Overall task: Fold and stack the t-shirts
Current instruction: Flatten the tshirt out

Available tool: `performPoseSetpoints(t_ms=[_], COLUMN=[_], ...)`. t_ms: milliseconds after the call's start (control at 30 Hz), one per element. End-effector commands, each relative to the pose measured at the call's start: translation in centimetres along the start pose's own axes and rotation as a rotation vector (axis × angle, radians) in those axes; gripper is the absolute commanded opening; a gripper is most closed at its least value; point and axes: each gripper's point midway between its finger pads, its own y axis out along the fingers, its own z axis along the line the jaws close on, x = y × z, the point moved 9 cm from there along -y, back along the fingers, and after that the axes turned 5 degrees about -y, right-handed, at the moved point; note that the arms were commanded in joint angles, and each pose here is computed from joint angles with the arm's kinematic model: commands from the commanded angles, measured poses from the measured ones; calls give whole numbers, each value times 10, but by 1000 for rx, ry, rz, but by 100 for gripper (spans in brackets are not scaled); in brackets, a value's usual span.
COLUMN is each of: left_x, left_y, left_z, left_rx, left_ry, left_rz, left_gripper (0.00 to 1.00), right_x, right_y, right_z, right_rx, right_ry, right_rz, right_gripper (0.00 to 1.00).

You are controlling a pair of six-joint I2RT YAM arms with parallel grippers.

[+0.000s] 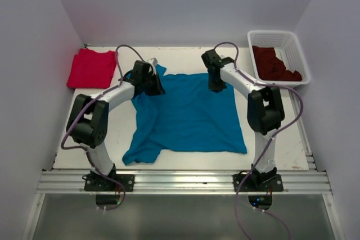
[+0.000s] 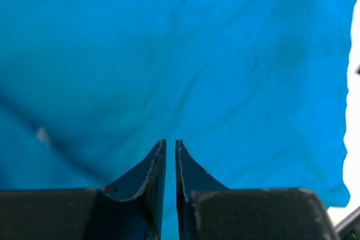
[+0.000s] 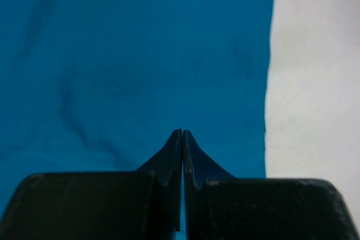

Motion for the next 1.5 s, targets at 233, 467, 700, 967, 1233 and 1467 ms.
performPoseSetpoints(t_ms=[233,467,700,967,1233,1467], left_x=[78,87,82,87,96,115], left_y=[62,70,69,101,125,137], left_z=[-1,55,107,117,110,101], left_rx=[63,298,420,374,229,144], left_ry=[78,-43,-149,-144,-109,-115], left_rz=[-108,-87,-52,8,55,35], left_gripper=[0,0,0,0,0,9], right_x=[63,65,65,63,66,80], right_y=[57,73,91,123,143,149], right_z=[20,-5,-15,-20,-38,-76], right_rx=[52,15,0,16,-34,-124], right_ry=[23,49,56,91,134,238], right_rz=[-19,-6,26,103,126,106], right_gripper=[0,0,0,0,0,0])
